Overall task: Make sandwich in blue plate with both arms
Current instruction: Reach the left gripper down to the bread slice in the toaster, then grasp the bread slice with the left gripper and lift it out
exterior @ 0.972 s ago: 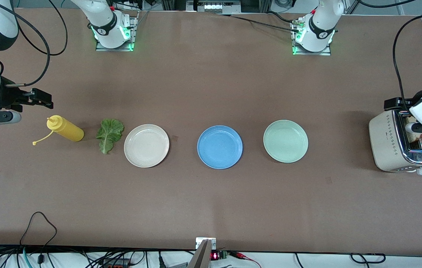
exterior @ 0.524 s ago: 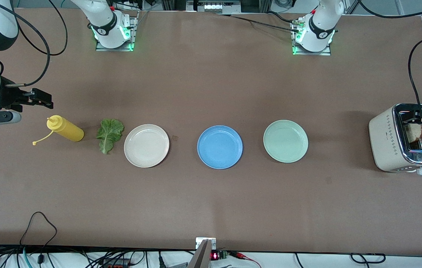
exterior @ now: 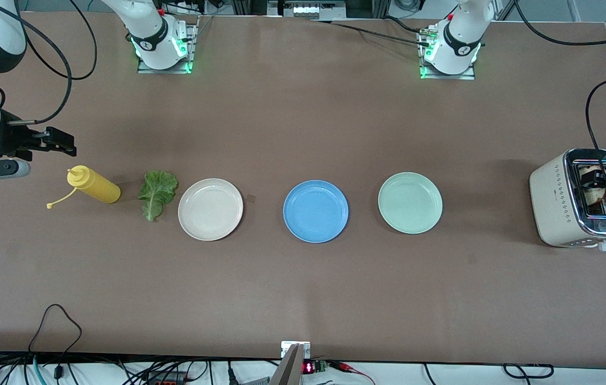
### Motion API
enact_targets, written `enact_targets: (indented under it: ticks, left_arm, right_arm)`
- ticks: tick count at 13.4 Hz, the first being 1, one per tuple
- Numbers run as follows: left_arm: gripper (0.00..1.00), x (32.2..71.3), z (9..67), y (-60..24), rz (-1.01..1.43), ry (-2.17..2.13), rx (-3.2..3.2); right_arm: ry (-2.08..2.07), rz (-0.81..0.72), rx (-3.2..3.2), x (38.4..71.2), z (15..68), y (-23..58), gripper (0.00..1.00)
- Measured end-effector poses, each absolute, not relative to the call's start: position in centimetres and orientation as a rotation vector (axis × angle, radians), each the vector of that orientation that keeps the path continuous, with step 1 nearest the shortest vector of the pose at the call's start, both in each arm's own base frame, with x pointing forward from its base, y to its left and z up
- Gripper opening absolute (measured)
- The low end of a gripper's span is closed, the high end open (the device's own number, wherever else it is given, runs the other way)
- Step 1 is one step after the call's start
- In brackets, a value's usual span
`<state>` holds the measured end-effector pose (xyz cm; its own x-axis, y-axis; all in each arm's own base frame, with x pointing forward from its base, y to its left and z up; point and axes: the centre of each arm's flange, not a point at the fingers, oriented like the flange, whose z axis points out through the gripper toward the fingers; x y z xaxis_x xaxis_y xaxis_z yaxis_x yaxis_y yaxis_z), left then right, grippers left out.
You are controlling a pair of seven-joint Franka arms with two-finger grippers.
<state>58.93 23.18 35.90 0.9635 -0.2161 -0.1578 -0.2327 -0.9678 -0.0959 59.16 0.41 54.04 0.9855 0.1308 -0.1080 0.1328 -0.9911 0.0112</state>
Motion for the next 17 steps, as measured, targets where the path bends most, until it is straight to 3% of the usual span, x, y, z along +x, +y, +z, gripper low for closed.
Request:
enact_targets:
  ticks: [6,10,17]
  left_arm:
    - [0.1,58.8,36.0,22.4,0.277,0.376,-3.011]
    - [0.08,59.7,39.4,21.8,0.218,0.384,-2.995]
    - [0.07,60.7,52.8,13.5,0.321,0.529,-3.0]
  right_arm:
    - [0.206,-0.167,3.112,59.2,54.0,0.4,1.0]
    - [0.206,-0.168,3.112,59.2,54.0,0.4,1.0]
    - [0.206,-0.168,3.112,59.2,54.0,0.4,1.0]
